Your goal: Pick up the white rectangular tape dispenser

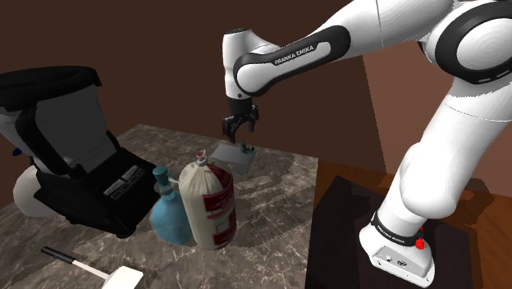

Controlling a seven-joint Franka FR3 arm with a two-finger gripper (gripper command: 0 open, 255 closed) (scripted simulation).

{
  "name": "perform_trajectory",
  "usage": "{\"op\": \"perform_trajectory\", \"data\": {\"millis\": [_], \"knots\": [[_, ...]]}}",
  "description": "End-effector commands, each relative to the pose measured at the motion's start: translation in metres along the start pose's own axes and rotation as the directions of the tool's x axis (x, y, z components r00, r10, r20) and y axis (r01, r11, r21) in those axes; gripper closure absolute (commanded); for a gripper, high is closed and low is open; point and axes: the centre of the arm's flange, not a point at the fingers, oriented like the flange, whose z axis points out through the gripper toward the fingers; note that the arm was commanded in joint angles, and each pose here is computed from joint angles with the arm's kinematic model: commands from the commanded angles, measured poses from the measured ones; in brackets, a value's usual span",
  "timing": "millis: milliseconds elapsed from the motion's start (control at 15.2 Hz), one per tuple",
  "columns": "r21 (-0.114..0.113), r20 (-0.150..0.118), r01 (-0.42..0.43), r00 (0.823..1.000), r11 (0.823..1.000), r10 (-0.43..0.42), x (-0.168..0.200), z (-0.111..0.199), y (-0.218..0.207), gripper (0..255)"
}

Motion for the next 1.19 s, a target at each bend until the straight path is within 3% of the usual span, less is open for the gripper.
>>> {"op": "perform_trajectory", "data": {"millis": [0, 264, 330, 924, 1122], "knots": [[0.0, 0.0, 0.0, 1.0, 1.0, 0.0, 0.001, 0.011, 0.001, 0], [0.0, 0.0, 0.0, 1.0, 1.0, 0.0, 0.001, 0.024, 0.0, 0], [0.0, 0.0, 0.0, 1.0, 1.0, 0.0, 0.001, 0.024, 0.001, 255], [0.0, 0.0, 0.0, 1.0, 1.0, 0.0, 0.001, 0.024, 0.0, 255], [0.0, 0.0, 0.0, 1.0, 1.0, 0.0, 0.001, 0.008, 0.001, 255]]}}
